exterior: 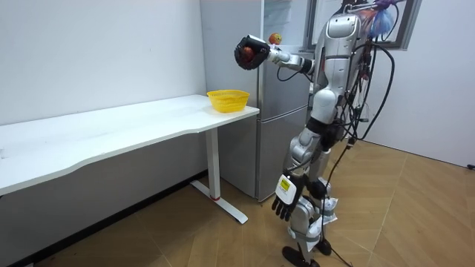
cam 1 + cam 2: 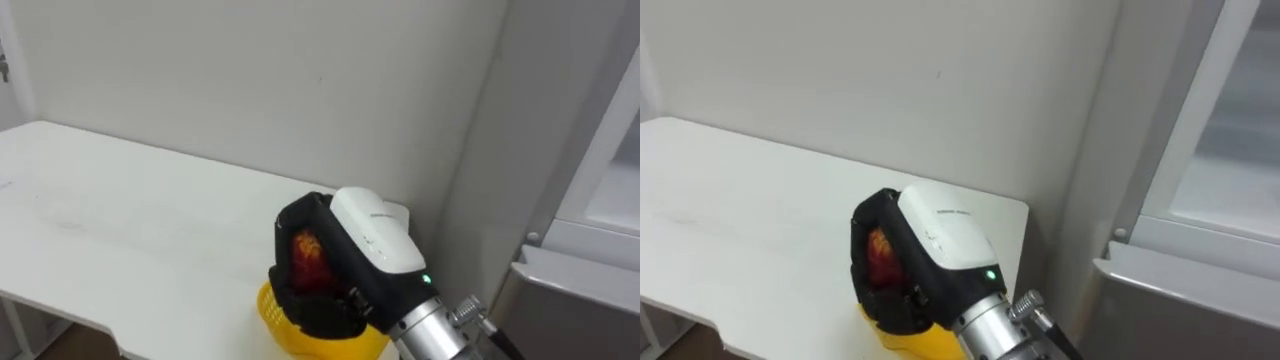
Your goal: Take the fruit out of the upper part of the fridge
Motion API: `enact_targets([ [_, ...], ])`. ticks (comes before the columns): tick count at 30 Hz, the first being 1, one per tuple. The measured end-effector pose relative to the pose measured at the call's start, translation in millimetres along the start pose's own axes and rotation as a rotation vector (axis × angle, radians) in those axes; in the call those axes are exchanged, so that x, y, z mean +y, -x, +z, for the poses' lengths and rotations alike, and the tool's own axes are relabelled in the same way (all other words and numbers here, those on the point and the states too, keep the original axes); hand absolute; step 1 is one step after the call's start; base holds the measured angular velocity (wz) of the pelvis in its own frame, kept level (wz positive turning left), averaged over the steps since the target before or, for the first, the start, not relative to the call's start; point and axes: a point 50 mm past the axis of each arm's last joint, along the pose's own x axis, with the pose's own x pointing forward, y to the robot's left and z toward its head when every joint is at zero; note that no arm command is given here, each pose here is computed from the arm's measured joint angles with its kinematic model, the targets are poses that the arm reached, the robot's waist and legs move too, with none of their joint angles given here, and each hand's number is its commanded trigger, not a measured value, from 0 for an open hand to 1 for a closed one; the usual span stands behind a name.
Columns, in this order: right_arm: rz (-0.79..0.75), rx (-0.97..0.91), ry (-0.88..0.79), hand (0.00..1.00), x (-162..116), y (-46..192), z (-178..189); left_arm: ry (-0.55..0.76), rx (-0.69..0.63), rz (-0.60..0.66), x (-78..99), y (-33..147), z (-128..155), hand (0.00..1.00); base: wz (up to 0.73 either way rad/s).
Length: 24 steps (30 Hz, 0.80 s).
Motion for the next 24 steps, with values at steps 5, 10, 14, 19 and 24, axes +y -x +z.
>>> enact_targets([
  [5,0.024,0.048,0.019,1.0,7,-2,-12,-0.004,-0.008,0.005,2.0,-0.1,2,0.0,0.09],
  [10,0.033,0.087,0.049,1.0,10,-5,-24,0.004,-0.004,0.011,4.1,0.0,1,0.0,0.06],
  [14,0.05,0.141,0.08,1.0,14,-11,-41,0.004,-0.002,0.029,10.9,0.6,-1,0.0,0.07],
  [19,0.027,0.161,0.112,1.0,11,-17,-49,0.021,-0.002,0.046,16.5,1.2,-1,0.0,0.12],
  [24,-0.002,0.167,0.084,1.0,10,-17,-49,0.025,-0.001,0.045,16.7,1.3,-2,0.0,0.11],
])
